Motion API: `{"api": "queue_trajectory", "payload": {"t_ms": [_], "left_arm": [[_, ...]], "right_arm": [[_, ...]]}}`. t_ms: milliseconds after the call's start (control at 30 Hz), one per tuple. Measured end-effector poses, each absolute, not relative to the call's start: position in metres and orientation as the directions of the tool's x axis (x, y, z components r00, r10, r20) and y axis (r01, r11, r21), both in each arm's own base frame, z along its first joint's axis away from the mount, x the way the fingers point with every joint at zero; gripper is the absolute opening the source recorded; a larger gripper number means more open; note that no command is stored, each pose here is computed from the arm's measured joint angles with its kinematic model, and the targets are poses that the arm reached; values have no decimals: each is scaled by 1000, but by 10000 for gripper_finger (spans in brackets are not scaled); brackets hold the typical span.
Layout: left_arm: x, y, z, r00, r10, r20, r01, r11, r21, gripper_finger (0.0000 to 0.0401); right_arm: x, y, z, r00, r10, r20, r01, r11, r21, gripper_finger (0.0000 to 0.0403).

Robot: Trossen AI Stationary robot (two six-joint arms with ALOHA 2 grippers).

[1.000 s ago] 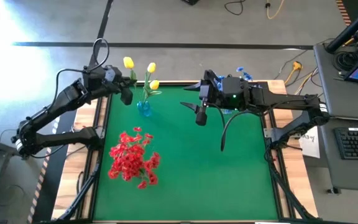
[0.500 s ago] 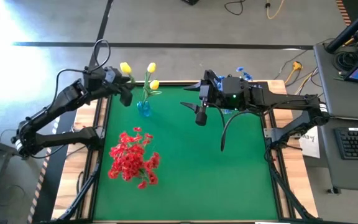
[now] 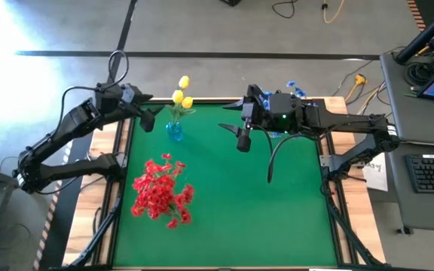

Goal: Sort flowers into vase by color
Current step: Put the yellow flower into the blue vase, then return to Home Position

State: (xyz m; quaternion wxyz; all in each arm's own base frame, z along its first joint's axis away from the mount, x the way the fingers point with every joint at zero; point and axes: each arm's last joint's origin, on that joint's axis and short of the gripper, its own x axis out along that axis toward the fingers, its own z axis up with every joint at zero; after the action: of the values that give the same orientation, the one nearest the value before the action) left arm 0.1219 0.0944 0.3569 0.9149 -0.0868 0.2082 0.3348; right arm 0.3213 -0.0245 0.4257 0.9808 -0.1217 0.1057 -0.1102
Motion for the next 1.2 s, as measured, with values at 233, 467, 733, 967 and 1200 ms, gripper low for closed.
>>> {"api": "queue_trajectory", "payload": {"t_ms": [233, 467, 733, 967, 1200], "left_arm": [[99, 77, 365, 710, 585, -392, -662, 745, -88, 294], [79, 49, 364, 814, 508, -280, -565, 805, -181, 294], [80, 35, 329, 914, 395, -94, -406, 878, -253, 292], [85, 31, 311, 937, 331, -110, -348, 911, -223, 292], [95, 23, 300, 987, 153, -56, -161, 968, -192, 292]], "right_arm": [[321, -24, 426, 954, -241, -181, 186, 944, -273, 244], [322, -24, 423, 959, -218, -181, 151, 934, -323, 244], [326, -19, 412, 986, -66, -154, 3, 926, -377, 244], [310, -19, 416, 989, -68, -132, 14, 928, -374, 244], [276, -17, 405, 993, -69, -100, 30, 937, -347, 244]]}}
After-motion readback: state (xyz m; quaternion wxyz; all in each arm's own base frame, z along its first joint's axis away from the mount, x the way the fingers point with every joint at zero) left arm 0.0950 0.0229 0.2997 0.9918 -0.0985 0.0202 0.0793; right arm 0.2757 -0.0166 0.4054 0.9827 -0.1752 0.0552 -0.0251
